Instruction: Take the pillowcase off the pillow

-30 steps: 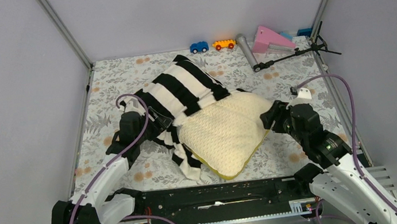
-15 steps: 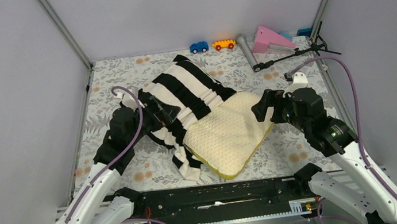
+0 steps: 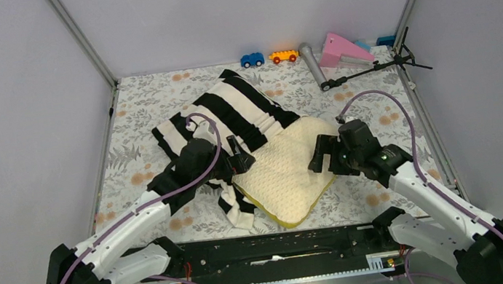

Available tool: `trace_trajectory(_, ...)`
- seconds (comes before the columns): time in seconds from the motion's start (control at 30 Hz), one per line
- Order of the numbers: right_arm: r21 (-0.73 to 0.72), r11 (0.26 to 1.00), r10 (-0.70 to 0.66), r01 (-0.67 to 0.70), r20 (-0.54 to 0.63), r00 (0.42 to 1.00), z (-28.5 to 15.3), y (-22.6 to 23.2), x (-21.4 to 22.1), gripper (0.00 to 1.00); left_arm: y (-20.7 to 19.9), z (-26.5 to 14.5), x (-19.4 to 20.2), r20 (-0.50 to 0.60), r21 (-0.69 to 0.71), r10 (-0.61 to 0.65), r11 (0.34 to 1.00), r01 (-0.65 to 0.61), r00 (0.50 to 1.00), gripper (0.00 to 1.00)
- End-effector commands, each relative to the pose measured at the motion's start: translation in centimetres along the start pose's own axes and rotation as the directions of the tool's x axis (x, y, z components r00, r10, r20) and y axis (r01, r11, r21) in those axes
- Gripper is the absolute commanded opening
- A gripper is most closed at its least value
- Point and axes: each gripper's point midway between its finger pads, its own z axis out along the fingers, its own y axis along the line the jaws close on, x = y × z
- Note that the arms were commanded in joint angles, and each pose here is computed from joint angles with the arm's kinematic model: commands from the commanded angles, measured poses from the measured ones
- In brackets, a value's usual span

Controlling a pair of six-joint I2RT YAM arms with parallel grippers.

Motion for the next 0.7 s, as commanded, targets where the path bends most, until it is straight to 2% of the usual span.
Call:
trace_trajectory(0.0,0.003,1.0,0.027,-0.027,-0.025,0.999,1.8,-0.1,0.4,1.0,2.5,1.0,-0.6,0.024,-0.147,0.001,0.989,0.002,1.0,0.99)
trace_trajectory(0.1,0.006,1.0,0.026,-0.026,-0.045,0.999,2.7,-0.5,1.1,1.0,3.5,1.6,-0.2,-0.008,-0.198,0.019,0.98,-0.02,1.0,0.99)
trace_trajectory(0.23,0.03,0.999,0.027,-0.026,-0.031,0.999,3.8,-1.4,1.4,0.99,5.4,1.8,-0.8,0.003,-0.303,0.072,0.951,-0.067,0.997,0.99)
trace_trajectory(0.3,0.045,0.999,0.029,-0.028,-0.007,1.0,4.2,-1.8,1.2,0.76,6.6,1.8,-1.1,-0.001,-0.385,0.114,0.917,-0.105,0.994,0.97)
trace_trajectory(0.33,0.056,0.998,0.037,-0.038,0.011,0.999,4.3,-2.0,0.9,0.52,7.1,1.9,-1.2,-0.007,-0.414,0.131,0.902,-0.122,0.991,0.95)
trace_trajectory(0.37,0.079,0.996,0.045,-0.048,0.04,0.998,4.2,-2.4,0.4,0.23,7.3,2.1,-1.3,-0.009,-0.428,0.142,0.894,-0.132,0.99,0.94)
trace_trajectory(0.4,0.093,0.994,0.05,-0.057,0.067,0.996,4.1,-2.6,-0.1,0.09,7.6,2.3,-1.3,-0.013,-0.438,0.152,0.888,-0.142,0.988,0.92)
trace_trajectory(0.43,0.103,0.993,0.051,-0.06,0.093,0.994,3.9,-2.7,-0.6,0.0,7.9,2.6,-1.1,-0.02,-0.445,0.16,0.883,-0.152,0.987,0.89)
trace_trajectory(0.57,0.164,0.983,0.042,-0.078,0.214,0.976,2.2,-3.5,-3.3,0.0,9.8,4.0,0.0,-0.026,-0.474,0.156,0.868,-0.15,0.987,0.73)
trace_trajectory(0.67,0.258,0.958,0.028,-0.124,0.348,0.937,-0.5,-5.2,-5.9,0.0,13.3,4.3,0.6,-0.001,-0.53,0.061,0.846,-0.052,0.998,0.58)
